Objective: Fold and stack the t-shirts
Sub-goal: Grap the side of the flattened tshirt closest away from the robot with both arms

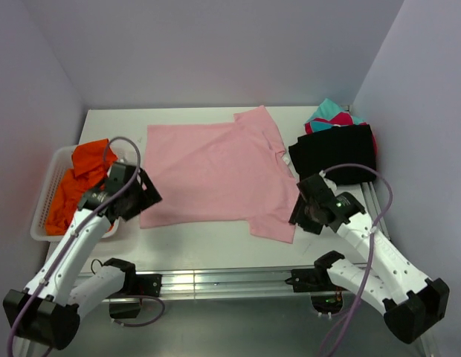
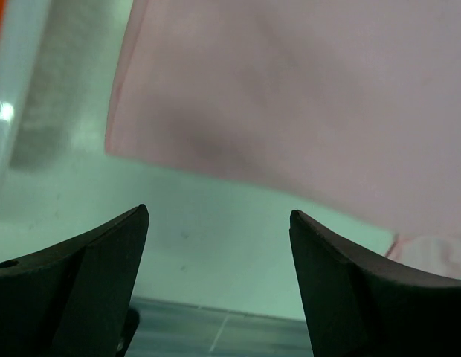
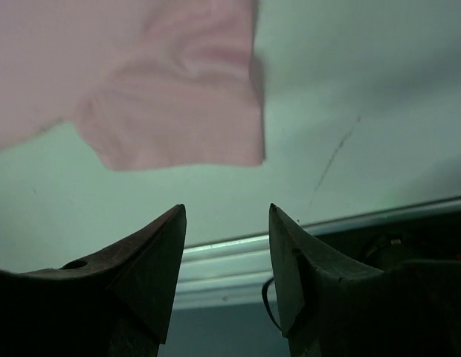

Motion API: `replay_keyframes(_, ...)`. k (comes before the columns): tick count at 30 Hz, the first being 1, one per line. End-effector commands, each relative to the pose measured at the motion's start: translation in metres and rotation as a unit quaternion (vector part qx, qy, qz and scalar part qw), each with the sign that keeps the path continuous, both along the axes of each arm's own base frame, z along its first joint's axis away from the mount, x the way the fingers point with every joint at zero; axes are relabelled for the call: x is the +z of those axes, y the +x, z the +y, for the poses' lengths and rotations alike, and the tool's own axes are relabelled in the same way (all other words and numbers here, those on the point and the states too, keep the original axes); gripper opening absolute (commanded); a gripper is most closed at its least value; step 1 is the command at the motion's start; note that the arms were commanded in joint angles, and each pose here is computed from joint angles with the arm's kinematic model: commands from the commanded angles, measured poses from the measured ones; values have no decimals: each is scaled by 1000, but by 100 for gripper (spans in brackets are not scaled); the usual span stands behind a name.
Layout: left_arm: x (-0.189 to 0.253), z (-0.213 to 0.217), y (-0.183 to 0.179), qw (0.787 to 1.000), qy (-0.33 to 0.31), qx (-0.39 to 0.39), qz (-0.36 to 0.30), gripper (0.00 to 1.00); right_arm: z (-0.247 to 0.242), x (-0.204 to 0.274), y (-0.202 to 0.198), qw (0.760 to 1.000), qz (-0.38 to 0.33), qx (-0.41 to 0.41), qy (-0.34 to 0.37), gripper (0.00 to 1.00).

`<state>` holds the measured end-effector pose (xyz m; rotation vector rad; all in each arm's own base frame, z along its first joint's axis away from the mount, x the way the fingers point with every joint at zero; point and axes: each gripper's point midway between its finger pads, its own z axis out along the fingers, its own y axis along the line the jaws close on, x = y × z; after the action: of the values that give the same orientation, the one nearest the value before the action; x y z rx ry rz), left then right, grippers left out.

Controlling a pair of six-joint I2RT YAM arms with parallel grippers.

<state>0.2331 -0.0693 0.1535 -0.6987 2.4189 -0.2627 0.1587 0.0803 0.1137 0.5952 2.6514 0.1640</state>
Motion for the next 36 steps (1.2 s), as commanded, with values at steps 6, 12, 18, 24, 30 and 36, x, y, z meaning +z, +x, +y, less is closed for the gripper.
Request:
replay_keyframes(6, -52, 1, -74, 994, -29, 54, 92, 77, 12, -8, -51, 997, 8, 10, 81, 60)
replay_keyframes(12, -65, 14, -69, 977, -63, 194, 66, 80, 17, 2, -47, 996, -1, 17, 92, 61)
replay_keyframes(18, -82, 28, -68, 954, -56, 286, 67, 75, 15, 16, -46, 996, -3, 24, 86, 61)
replay_keyframes(24, -109, 29, -53, 947, -27, 313, 70, 73, 10, 23, -53, 996, -6, 33, 79, 61)
replay_keyframes(30, -128, 33, -42, 945, 4, 320, 75, 71, 8, 29, -56, 996, -6, 39, 76, 61)
replay_keyframes(36, -136, 36, -35, 943, 24, 322, 78, 67, 1, 33, -60, 997, -6, 41, 62, 62)
